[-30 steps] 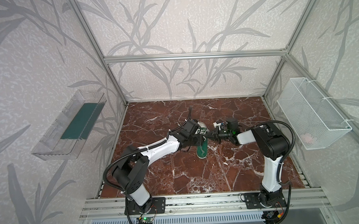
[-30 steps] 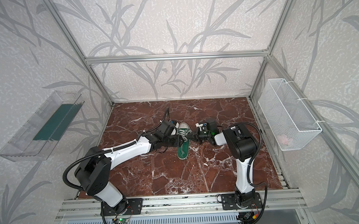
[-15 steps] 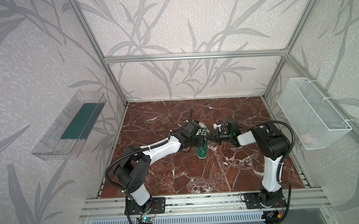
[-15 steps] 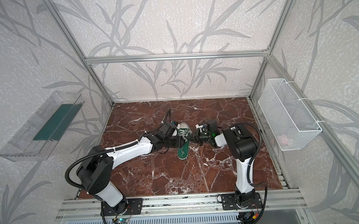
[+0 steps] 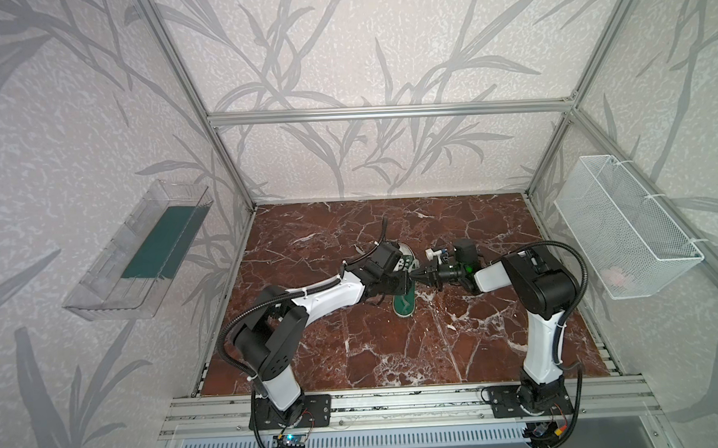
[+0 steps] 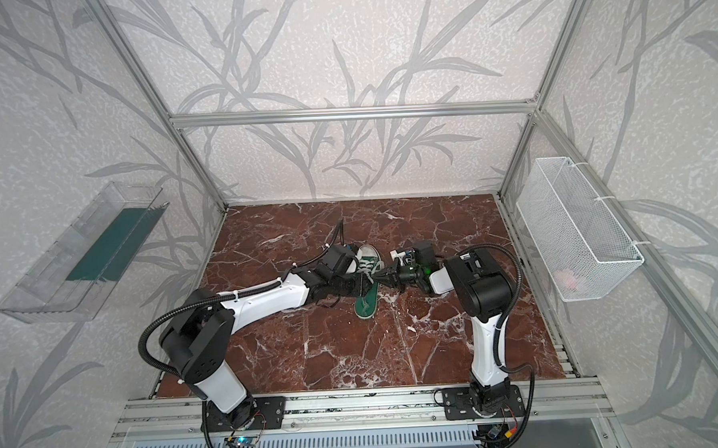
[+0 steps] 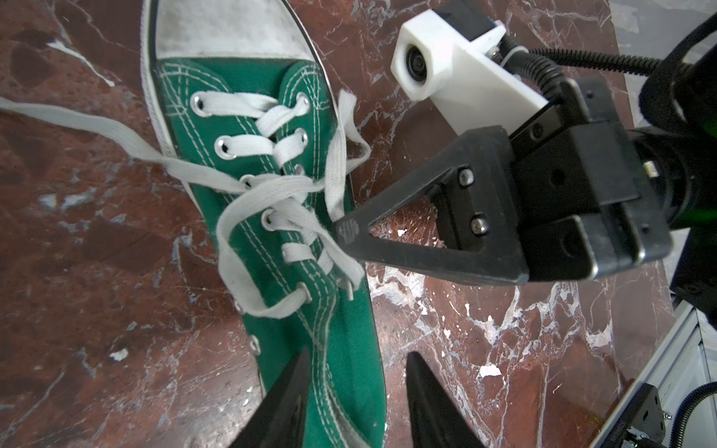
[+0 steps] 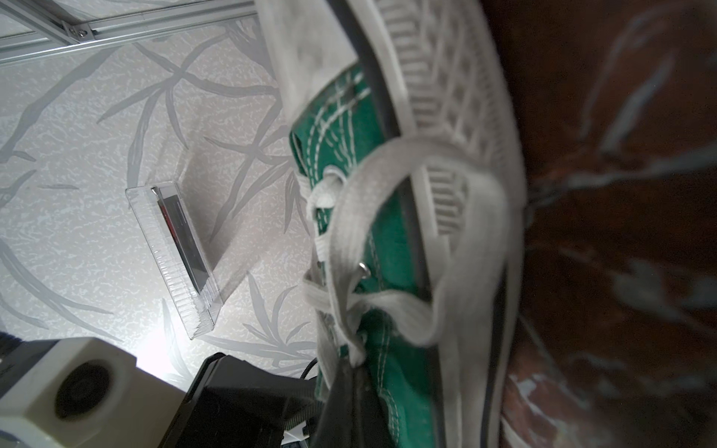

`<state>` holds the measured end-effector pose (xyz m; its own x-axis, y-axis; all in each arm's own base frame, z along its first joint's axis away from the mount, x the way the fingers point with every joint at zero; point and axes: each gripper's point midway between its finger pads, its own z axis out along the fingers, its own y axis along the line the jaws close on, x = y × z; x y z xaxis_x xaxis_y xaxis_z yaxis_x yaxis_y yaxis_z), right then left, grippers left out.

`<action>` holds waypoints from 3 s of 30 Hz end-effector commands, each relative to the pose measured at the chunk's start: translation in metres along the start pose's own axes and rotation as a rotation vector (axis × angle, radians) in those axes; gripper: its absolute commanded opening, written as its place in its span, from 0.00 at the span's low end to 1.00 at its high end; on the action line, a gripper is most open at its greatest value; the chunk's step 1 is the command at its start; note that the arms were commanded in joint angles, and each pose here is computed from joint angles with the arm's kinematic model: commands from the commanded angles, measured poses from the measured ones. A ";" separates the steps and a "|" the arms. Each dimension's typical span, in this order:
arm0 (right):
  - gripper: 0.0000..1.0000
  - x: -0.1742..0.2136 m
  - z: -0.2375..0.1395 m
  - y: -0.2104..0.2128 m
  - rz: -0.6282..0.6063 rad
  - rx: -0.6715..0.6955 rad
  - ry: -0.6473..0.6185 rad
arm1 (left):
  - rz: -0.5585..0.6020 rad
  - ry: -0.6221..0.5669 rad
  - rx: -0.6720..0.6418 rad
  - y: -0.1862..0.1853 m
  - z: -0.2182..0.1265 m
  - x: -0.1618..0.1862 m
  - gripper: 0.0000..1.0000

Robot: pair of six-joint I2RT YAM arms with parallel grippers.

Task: Tie the shoes

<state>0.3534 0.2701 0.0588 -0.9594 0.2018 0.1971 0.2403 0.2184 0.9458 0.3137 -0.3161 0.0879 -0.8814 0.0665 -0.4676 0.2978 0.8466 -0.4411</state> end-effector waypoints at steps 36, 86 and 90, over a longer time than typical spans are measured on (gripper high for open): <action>0.00 0.010 0.004 -0.003 0.032 -0.044 0.062 | -0.023 -0.038 0.038 -0.011 0.004 -0.015 0.35; 0.00 0.012 0.004 -0.002 0.043 -0.066 0.065 | -0.070 -0.006 0.040 -0.004 0.024 -0.003 0.36; 0.00 0.012 0.003 -0.002 0.043 -0.068 0.065 | -0.073 0.001 0.050 -0.005 0.027 -0.003 0.35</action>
<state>0.3470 0.2730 0.0578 -0.9498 0.1708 0.2621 0.2882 0.1523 0.9454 0.3191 -0.3327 0.0719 -0.8992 0.0239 -0.4369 0.2652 0.8239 -0.5008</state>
